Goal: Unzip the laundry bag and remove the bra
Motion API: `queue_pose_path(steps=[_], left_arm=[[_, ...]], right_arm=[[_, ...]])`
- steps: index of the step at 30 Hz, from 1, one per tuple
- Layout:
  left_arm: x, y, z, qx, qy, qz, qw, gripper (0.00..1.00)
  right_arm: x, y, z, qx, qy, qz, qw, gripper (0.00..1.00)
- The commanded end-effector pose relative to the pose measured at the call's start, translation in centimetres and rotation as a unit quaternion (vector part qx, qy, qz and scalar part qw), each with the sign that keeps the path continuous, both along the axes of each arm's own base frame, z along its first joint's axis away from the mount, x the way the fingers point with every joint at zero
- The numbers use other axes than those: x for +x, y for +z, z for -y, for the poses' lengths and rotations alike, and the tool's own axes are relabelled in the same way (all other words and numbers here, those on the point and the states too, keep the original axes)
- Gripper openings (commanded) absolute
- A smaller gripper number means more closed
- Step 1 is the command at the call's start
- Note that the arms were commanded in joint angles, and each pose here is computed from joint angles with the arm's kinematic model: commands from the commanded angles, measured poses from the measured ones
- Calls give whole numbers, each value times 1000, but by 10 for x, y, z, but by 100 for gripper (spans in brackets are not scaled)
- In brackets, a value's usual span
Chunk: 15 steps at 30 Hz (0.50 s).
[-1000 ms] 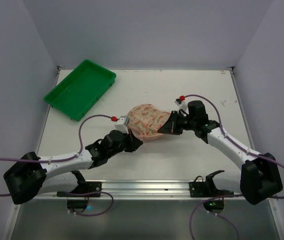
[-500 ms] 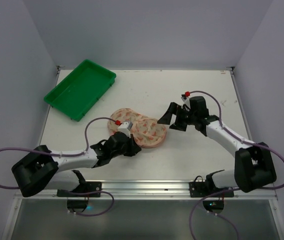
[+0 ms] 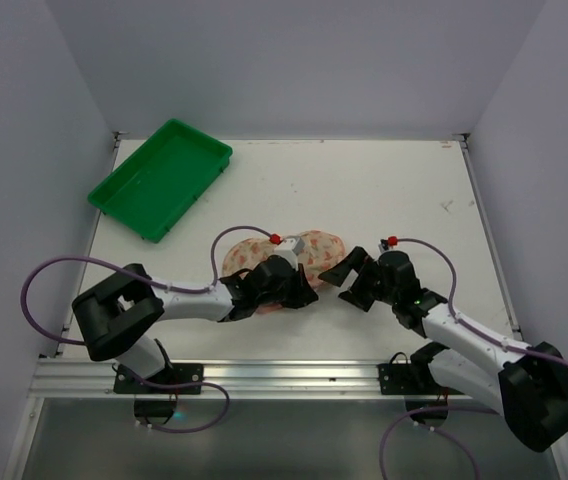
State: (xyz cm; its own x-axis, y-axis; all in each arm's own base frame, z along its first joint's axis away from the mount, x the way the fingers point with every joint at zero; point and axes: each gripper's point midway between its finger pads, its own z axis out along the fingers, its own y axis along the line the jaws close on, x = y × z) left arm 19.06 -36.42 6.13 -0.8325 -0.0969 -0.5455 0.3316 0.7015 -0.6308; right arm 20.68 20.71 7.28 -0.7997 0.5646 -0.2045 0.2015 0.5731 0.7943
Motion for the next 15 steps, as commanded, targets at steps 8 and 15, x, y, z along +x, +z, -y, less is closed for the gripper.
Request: queue_pose_path(steps=[8,15], left_arm=[[-4,21,14,-35,-8,8,999,0],[1,17,9,-24,8,12,1000,0]], right_arm=[[48,16,-23,50,-43,25,998,91],[38,0,-35,64,-22,-2,998,54]])
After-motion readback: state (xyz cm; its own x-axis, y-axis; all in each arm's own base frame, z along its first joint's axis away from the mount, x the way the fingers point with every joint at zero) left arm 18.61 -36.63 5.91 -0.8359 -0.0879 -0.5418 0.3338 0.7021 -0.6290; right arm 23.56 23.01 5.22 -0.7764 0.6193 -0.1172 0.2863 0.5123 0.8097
